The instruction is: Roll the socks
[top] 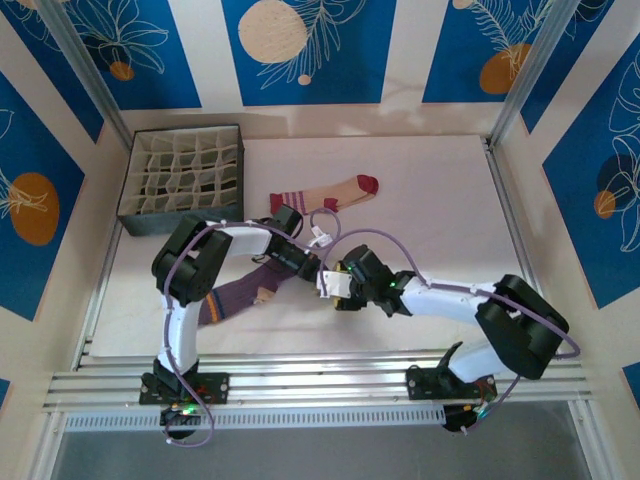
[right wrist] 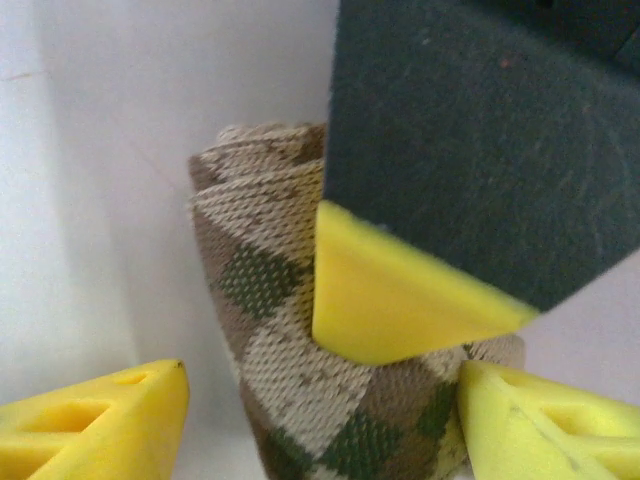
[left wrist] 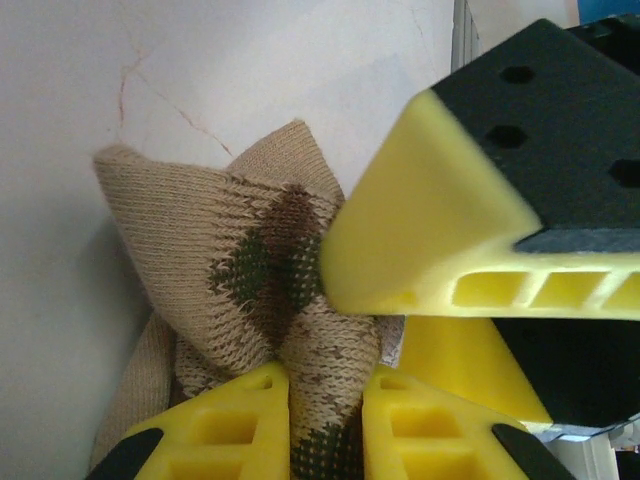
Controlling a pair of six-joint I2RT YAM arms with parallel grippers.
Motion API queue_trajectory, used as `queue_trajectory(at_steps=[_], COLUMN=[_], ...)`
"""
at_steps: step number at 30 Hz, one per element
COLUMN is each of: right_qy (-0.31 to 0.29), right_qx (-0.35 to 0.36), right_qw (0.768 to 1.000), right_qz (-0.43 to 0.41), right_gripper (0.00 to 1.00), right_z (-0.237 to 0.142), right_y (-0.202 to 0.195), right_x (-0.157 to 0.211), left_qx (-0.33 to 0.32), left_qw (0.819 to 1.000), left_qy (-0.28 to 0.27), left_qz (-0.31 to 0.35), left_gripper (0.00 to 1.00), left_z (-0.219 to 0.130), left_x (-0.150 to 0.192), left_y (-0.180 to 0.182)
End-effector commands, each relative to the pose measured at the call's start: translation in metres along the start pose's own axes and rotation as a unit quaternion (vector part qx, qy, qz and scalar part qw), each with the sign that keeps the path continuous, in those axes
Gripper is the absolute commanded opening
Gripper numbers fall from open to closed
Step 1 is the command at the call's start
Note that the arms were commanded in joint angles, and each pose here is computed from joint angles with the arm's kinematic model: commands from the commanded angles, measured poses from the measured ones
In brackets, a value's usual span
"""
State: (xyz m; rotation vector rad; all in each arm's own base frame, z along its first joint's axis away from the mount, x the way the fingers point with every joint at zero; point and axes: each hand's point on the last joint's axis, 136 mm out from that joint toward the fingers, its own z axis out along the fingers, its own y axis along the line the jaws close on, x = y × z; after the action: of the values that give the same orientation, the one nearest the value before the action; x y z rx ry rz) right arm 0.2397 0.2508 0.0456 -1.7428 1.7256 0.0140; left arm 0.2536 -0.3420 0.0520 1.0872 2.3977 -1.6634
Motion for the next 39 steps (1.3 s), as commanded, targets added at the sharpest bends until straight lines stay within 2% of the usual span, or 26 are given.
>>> queue_trajectory(at_steps=[1,5,7,8,11,13,16,20,23,27,29,33,36,39], right_qy=[-0.023,-0.008,0.006,0.011,0.025,0.028,0.027,0.004,-0.013,-0.049,-0.081,-0.151,-0.199,-0.231], right_qx=[0.003,-0.006,-0.019,-0.024,-0.042,-0.052,-0.061,-0.055,-0.048,-0.057,-0.067,-0.110,-0.165,-0.201], right_qw=[1.000,1.000,1.000,1.000,0.999,0.998,0.996,0.989,0.976,0.947,0.934,0.901,0.876,0.856], right_qz=[0.012,0.010,0.008,0.009,0.015,0.026,0.067,0.138,0.211,0.311,0.342,0.392,0.407,0.416], right_gripper=[0.71,0.71,0.68,0.63,0.28,0.12,0.00,0.00,0.00,0.00,0.00,0.00,0.00,0.00], right_z=[0.007,0.019,0.024,0.026,0.028,0.027,0.017,-0.007,-0.029,-0.056,-0.070,-0.102,-0.126,-0.144], right_y=[-0.009,-0.007,-0.002,0.000,0.008,0.013,0.014,0.005,-0.012,-0.037,-0.048,-0.069,-0.077,-0.084], right_x=[-0.013,-0.009,-0.005,-0.002,0.003,0.003,0.000,-0.013,-0.025,-0.038,-0.047,-0.070,-0.090,-0.106], left_qx=[-0.009,-0.003,0.001,0.003,0.002,0.003,-0.008,-0.048,-0.091,-0.126,-0.131,-0.095,-0.053,-0.010], left_qw=[0.998,0.998,0.997,0.997,0.998,0.999,1.000,0.993,0.971,0.921,0.899,0.860,0.832,0.820], left_qy=[0.027,0.025,0.023,0.022,0.017,0.010,-0.010,-0.063,-0.136,-0.242,-0.279,-0.315,-0.337,-0.349], left_qz=[-0.062,-0.065,-0.067,-0.068,-0.063,-0.048,-0.005,0.088,0.175,0.279,0.313,0.390,0.438,0.453], left_gripper=[0.17,0.18,0.18,0.19,0.21,0.25,0.32,0.40,0.50,0.67,0.68,0.68,0.72,0.73], left_z=[0.004,0.003,0.002,0.002,-0.001,-0.005,-0.017,-0.044,-0.076,-0.124,-0.141,-0.152,-0.153,-0.152], left_x=[0.023,0.022,0.021,0.020,0.017,0.013,0.002,-0.024,-0.053,-0.082,-0.088,-0.081,-0.068,-0.062], left_y=[0.015,0.014,0.012,0.012,0.010,0.004,-0.009,-0.034,-0.058,-0.102,-0.119,-0.153,-0.173,-0.186])
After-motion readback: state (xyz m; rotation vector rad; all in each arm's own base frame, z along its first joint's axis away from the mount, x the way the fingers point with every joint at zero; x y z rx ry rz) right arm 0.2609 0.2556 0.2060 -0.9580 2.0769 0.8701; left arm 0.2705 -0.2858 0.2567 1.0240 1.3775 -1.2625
